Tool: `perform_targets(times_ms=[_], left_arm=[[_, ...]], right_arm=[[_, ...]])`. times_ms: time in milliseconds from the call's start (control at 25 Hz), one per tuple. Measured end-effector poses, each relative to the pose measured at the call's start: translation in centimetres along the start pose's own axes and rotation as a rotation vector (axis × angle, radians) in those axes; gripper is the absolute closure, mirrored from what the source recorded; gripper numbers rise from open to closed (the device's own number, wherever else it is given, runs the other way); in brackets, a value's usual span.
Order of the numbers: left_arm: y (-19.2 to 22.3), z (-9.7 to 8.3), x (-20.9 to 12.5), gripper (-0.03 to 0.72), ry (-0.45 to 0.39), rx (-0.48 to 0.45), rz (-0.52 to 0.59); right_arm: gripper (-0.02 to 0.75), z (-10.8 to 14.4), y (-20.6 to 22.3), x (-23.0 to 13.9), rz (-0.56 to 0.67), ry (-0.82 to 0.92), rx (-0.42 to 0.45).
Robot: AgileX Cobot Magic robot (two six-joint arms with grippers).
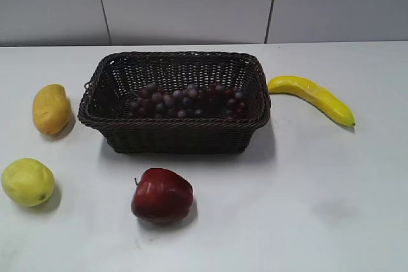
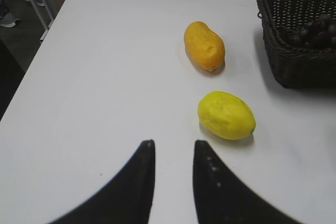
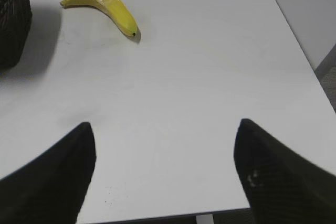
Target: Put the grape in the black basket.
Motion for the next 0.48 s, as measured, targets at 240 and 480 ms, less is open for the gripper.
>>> perform_targets(times_ms=[240, 480], left_arm=[[0.0, 0.0, 0.0, 0.46, 0.0, 0.0, 0.0], [0.0, 0.0, 0.0, 0.46, 0.0, 0.0, 0.0]], right_arm=[[0.08, 0.0, 0.01, 0.0, 0.001, 0.0, 0.0], [0.085, 0.0, 0.01, 0.0, 0.001, 0.0, 0.0]])
Point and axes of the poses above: a point on each arm's last joint axis where the gripper is mounted, y pointing out along that axis toward the gripper, z along the wrist's bending axis when the last joint is at zero, x = y × z, the point moved 6 cm from there along y, pointing out along that axis toward the gripper, and after that the axes turned 14 degrees about -y, right-handed, at the moved point
